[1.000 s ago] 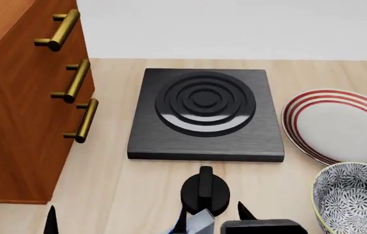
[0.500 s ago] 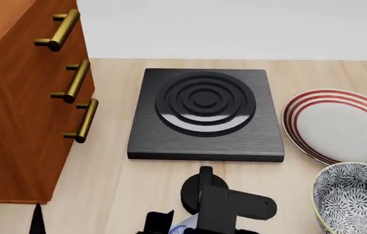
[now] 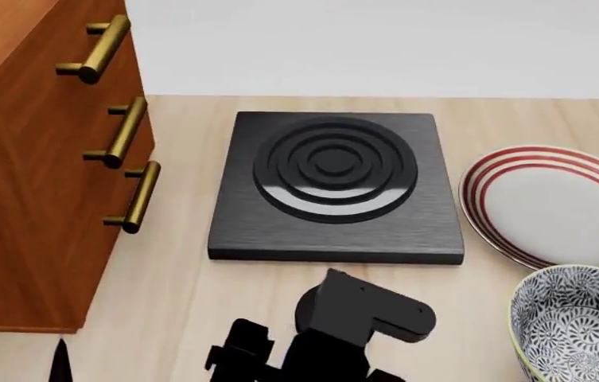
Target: Pick up the cream cheese and put it in the bowl.
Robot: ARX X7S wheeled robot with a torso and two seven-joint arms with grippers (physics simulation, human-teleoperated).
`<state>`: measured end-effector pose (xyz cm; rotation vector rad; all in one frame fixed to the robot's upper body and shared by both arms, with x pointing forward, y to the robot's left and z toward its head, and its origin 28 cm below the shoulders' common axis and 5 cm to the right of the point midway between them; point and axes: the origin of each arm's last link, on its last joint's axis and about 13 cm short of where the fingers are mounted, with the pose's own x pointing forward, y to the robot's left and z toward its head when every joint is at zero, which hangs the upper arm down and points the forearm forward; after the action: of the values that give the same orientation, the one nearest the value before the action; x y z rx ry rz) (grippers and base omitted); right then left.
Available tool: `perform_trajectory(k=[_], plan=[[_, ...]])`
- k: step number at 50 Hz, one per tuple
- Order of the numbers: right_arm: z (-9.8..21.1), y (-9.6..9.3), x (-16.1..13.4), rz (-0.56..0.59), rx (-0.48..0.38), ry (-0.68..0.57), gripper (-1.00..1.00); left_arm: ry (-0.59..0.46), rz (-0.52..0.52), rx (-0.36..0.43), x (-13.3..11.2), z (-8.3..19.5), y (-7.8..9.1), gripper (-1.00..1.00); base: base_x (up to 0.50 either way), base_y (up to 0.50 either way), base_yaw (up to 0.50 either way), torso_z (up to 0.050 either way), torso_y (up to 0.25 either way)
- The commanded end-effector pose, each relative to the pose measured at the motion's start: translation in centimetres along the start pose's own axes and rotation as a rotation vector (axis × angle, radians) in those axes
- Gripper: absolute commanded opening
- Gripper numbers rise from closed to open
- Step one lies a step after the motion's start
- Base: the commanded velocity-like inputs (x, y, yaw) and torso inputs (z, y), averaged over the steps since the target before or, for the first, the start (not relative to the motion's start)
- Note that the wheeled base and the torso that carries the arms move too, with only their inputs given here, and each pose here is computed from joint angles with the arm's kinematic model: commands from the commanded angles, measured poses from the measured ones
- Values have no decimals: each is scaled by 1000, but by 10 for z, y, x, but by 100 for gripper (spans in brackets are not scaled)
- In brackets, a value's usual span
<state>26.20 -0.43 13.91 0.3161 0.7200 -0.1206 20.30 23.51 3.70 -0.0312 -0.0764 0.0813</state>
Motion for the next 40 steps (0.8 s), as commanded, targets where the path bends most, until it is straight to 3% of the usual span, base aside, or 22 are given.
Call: perform_trajectory(k=[1,4,10,40], plan=[[19,9,11,-53,148,79,100,13,-2,4,0,-5,1,100,0,0,0,0,0],[23,7,16,-86,217,82,100,14,-1,3,0,-7,1,100,0,0,0,0,0],[21,3,28,-116,248,130,100,21,5,0,3,-9,2,100,0,0,0,0,0],[4,4,49,-115,217,257,100,10,9,-7,2,-8,3,100,0,0,0,0,0]])
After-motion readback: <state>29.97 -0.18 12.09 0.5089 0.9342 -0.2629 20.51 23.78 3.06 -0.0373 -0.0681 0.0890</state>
